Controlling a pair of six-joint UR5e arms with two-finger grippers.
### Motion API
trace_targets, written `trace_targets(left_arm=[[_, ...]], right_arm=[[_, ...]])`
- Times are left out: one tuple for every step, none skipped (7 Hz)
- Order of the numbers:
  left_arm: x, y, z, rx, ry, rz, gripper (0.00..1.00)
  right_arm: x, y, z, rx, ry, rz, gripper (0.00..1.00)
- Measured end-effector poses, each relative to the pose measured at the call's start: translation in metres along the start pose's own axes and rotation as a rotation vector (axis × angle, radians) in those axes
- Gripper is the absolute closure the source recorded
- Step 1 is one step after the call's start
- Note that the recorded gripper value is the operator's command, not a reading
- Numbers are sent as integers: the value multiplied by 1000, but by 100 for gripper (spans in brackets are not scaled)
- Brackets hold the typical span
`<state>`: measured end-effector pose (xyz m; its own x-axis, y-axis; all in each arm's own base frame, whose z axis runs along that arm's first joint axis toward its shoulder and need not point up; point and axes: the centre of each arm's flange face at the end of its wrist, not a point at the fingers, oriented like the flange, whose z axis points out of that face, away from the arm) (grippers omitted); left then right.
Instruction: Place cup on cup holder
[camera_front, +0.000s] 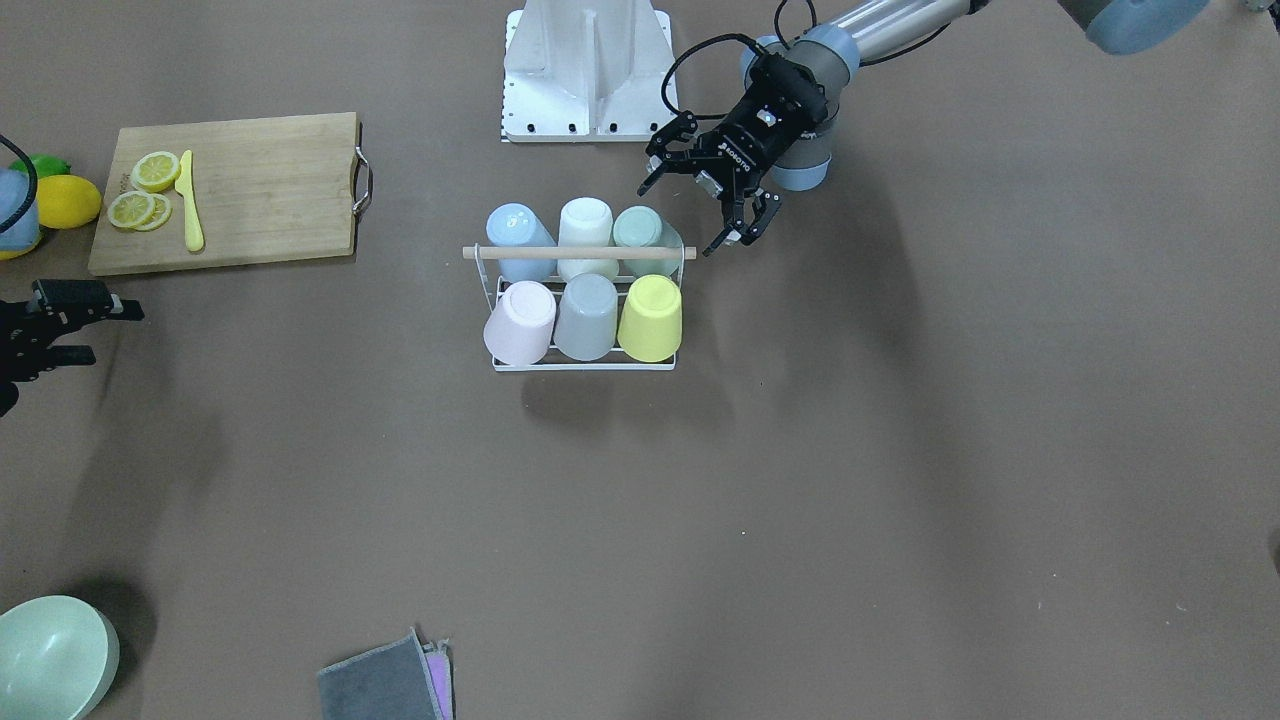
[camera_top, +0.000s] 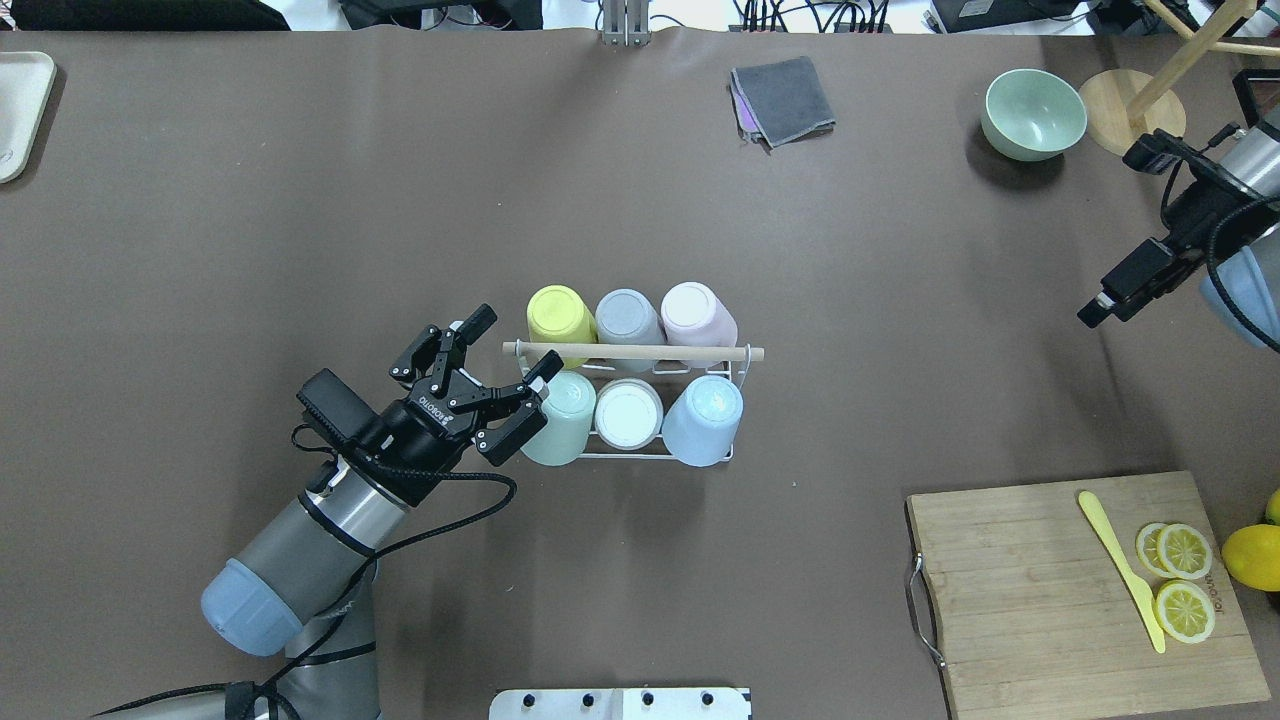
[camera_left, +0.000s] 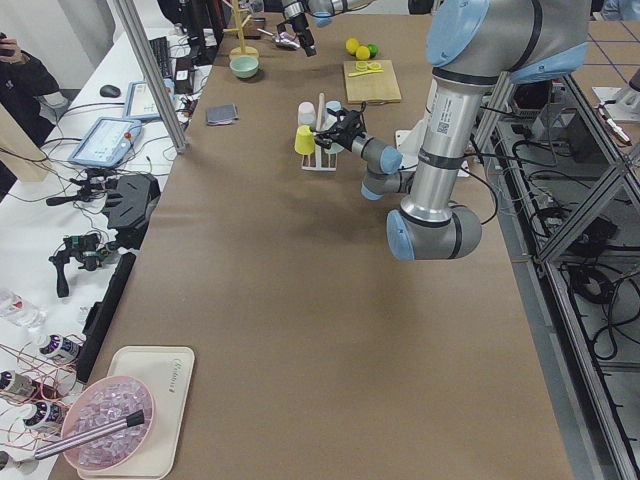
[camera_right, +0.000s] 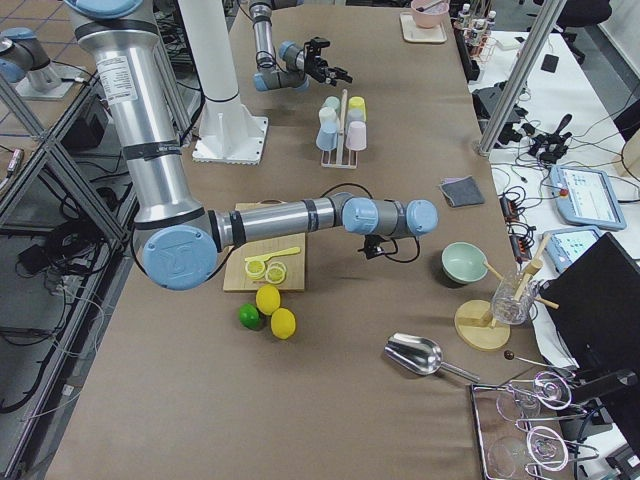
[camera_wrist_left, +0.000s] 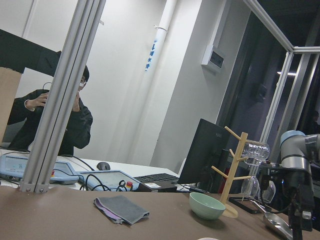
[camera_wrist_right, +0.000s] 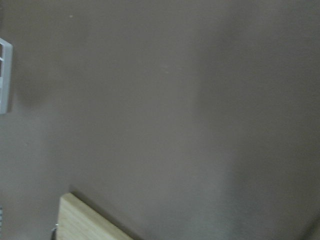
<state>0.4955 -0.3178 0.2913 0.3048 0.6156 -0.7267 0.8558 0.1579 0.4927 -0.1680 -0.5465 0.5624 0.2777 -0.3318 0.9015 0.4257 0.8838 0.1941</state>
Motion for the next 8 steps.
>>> trace_targets(left_arm=[[-9,-16,6,23,-11,13,2],[-28,-33,16,28,-39,58,2],[-53,-49,31,9,-87,134,2],[-85,-70,49,-13,-155,218,2],[-122,-93,64,-28,-241,298,2],[-165,-114,69,-50,-333,362,2],[-211,-129,68,-88,-416,388,2],[-266,-146,67,-151,-486,392,2]], right_arm=[[13,20,-17,50,95,5,2],[32,40,-37,98,165,27,2],[58,61,-60,141,212,82,3],[84,79,-83,180,241,150,6],[102,93,-102,216,263,234,5],[111,102,-118,253,292,348,3],[116,107,-129,285,326,447,2],[116,110,-138,310,365,510,2]])
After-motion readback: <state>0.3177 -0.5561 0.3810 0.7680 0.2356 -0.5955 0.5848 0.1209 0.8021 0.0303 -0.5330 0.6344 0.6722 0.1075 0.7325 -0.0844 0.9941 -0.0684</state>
